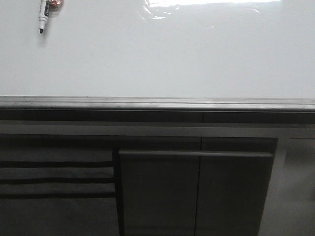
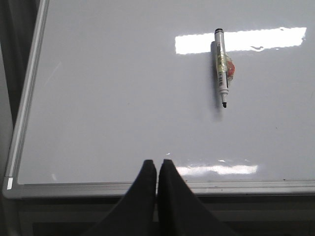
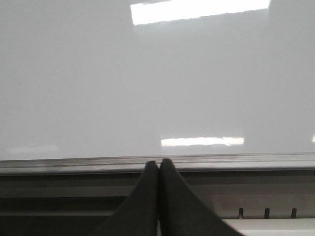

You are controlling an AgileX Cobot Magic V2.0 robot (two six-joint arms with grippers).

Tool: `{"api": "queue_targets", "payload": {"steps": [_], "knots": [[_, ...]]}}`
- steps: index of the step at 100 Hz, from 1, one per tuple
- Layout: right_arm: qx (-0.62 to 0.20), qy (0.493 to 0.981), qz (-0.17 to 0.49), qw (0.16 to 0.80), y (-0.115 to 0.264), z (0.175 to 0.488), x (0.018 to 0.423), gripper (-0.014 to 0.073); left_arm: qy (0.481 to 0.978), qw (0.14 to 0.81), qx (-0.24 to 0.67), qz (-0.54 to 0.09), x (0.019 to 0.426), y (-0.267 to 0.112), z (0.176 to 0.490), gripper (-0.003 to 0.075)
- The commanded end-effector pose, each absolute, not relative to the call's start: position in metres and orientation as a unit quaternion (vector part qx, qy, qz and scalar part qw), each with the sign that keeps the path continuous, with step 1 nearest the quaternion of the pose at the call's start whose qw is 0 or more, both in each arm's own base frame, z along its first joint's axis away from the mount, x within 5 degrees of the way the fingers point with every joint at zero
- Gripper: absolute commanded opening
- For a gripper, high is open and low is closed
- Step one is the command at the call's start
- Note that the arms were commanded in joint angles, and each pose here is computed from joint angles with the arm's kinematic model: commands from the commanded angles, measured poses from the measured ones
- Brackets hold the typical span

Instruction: Write number 0 on whiteboard

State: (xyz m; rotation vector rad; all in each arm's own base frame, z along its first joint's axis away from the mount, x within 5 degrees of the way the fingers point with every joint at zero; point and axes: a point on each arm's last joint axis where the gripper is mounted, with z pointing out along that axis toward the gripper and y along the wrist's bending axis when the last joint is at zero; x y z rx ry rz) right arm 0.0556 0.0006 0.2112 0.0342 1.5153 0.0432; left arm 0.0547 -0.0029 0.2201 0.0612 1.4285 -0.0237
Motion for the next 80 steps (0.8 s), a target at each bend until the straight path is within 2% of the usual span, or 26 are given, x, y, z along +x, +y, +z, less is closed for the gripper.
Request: {"api": "queue_targets", "payload": {"steps": [1, 11, 18, 33, 47, 56, 80], "knots": [[0.016, 0.635, 0.014, 0.772, 0.0, 0.243, 0.047, -0.0073, 0.604, 0.796, 0.004, -0.026, 0.048, -0.001, 0.241, -0.002], [0.007, 0.643, 0.02, 0.766, 0.002, 0.267, 0.041, -0.0073, 0.595, 0.803, 0.006, -0.034, 0.041, -0.002, 0.266, -0.002], [0.0, 0.656, 0.025, 0.755, 0.003, 0.285, 0.037, -0.0073, 0.607, 0.794, 0.014, -0.039, 0.038, -0.003, 0.284, -0.002], [-0.012, 0.684, 0.032, 0.728, 0.006, 0.325, 0.038, -0.0073, 0.659, 0.75, 0.039, -0.038, 0.04, -0.007, 0.319, -0.002], [-0.025, 0.737, 0.04, 0.675, 0.009, 0.351, 0.048, -0.0073, 0.709, 0.702, 0.059, -0.032, 0.049, -0.009, 0.346, -0.002], [-0.031, 0.77, 0.044, 0.635, 0.01, 0.357, 0.057, -0.0073, 0.736, 0.672, 0.06, -0.05, 0.055, -0.012, 0.355, -0.002], [-0.03, 0.799, 0.046, 0.599, 0.01, 0.351, 0.076, -0.0073, 0.764, 0.64, 0.056, -0.064, 0.071, -0.014, 0.349, -0.002]]}}
